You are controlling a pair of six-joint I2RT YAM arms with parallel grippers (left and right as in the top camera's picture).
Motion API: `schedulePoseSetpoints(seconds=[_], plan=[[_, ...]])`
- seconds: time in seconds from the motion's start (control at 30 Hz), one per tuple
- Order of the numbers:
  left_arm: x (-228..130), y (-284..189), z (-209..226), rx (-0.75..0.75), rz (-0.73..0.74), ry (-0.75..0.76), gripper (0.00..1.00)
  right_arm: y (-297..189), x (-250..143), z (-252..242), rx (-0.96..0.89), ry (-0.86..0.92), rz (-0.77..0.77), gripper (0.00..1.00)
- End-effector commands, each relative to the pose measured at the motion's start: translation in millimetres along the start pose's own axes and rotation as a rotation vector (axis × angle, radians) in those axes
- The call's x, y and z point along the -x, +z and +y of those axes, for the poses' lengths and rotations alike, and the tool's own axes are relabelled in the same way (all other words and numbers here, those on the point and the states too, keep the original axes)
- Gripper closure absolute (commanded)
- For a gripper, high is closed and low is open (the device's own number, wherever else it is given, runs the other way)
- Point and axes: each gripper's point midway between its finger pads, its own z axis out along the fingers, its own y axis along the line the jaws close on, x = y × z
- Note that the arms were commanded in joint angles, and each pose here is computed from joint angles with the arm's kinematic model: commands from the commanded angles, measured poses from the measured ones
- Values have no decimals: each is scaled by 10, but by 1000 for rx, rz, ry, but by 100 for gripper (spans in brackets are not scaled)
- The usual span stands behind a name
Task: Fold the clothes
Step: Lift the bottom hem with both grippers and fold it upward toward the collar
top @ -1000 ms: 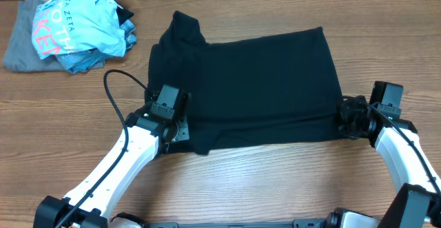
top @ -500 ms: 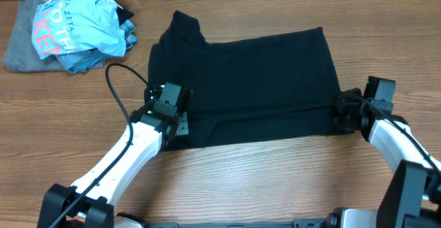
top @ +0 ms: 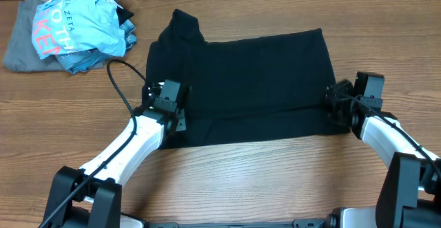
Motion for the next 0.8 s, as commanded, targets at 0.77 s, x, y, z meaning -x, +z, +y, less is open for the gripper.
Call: schedulePoseSetpoints(seconds=[0.77], plan=[[-399,-512,-326,-226,439,10,3,-637,-467,250,-151,-249,433,0]])
